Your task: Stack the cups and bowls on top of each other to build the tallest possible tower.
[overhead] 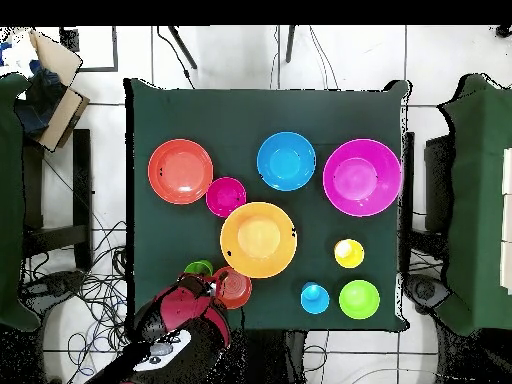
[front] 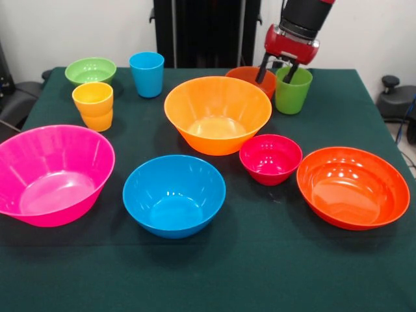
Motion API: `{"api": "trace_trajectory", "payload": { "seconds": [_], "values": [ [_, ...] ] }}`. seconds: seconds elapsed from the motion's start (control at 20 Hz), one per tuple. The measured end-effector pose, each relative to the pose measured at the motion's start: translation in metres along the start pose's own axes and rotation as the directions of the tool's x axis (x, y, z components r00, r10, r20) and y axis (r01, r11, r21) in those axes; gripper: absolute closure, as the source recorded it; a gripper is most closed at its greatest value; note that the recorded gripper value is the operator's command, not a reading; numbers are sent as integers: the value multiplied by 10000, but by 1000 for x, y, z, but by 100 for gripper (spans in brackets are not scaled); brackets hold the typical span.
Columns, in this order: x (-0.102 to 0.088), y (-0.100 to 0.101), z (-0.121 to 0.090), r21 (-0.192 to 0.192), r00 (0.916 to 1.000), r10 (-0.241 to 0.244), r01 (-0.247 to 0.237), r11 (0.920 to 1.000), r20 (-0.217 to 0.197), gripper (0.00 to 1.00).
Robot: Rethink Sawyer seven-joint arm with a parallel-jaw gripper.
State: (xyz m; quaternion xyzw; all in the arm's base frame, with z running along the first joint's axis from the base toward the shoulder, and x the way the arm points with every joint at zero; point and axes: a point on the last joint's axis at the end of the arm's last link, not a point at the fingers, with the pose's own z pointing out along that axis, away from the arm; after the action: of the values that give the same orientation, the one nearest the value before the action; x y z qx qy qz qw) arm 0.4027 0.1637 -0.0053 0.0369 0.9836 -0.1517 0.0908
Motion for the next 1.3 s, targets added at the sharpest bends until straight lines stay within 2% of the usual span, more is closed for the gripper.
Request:
{"api": "trace_trajectory", "payload": {
  "seconds": [0.4, 0.45, 0.9, 1.3],
  "values": [
    [0, -1, 1, 13, 10000, 22, -22, 10000, -17, 0],
    [0, -1, 1, 14, 10000, 27, -27, 10000, -18, 100],
    [-10, -1, -7, -102, 9997, 137, -135, 9999, 199, 100],
    [-27, -15, -11, -153, 9975, 622, -618, 9980, 325, 100]
  ]
}}
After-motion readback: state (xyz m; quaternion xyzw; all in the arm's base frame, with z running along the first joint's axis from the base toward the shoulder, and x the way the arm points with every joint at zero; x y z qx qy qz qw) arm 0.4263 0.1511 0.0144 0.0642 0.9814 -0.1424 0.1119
